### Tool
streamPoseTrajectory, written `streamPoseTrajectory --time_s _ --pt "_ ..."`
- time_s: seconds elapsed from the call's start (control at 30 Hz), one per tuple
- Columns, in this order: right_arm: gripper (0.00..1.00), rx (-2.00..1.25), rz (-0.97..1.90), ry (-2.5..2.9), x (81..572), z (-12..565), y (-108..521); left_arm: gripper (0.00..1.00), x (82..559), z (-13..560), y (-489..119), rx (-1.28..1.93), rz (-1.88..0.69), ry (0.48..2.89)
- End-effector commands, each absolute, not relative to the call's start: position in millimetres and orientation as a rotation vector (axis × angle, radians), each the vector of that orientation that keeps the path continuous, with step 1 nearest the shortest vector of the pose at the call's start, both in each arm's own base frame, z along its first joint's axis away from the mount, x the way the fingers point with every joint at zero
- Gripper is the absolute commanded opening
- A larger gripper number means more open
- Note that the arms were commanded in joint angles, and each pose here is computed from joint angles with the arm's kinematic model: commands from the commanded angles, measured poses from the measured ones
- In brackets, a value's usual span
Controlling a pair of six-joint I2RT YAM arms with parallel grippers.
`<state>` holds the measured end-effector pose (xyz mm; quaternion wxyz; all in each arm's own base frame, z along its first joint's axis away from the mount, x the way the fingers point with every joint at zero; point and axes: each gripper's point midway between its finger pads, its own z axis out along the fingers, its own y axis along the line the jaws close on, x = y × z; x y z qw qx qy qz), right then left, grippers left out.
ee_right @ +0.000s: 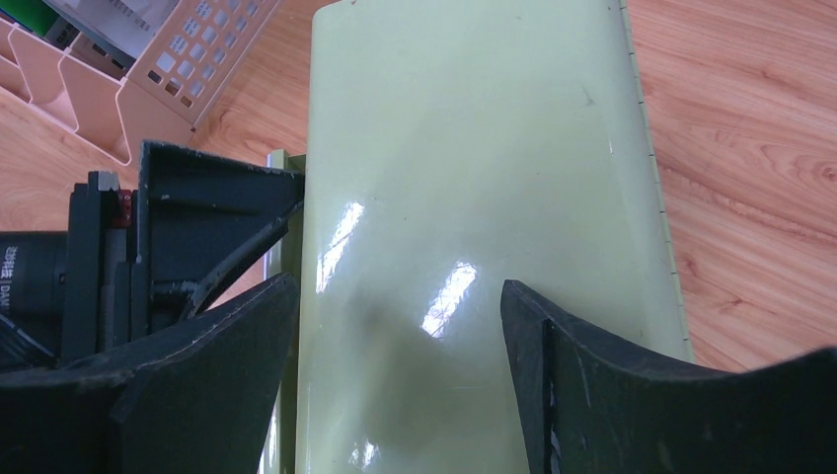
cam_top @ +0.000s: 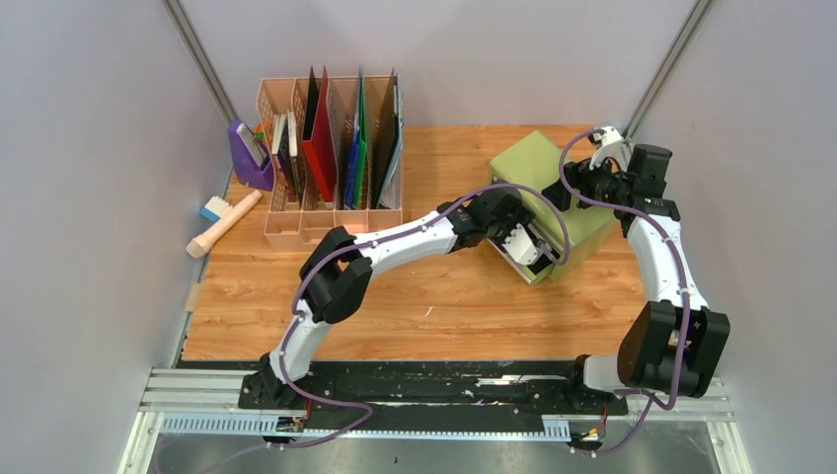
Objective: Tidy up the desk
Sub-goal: Place the stationery in the drawer.
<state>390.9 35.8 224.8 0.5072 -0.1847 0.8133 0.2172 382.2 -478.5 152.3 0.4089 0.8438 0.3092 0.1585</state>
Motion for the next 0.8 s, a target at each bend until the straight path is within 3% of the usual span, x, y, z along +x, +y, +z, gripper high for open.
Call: streamPoseTrajectory --time_s 0.0,0.27,0.47,0.77 --pt "0.77 -0.449 0.535 1.948 392 225 37 0.69 390 210 -471 1.953 0.393 0.855" --pt "0.77 -0.449 0.538 1.952 392 224 37 0.73 358 198 -428 1.914 0.212 1.139" --pt "0.77 -0.450 0.540 1.944 392 227 38 0.81 321 180 -414 1.763 -0.127 1.469" --pt "0.78 -0.481 0.564 1.878 382 252 46 0.93 311 185 -391 1.584 -0.293 1.649"
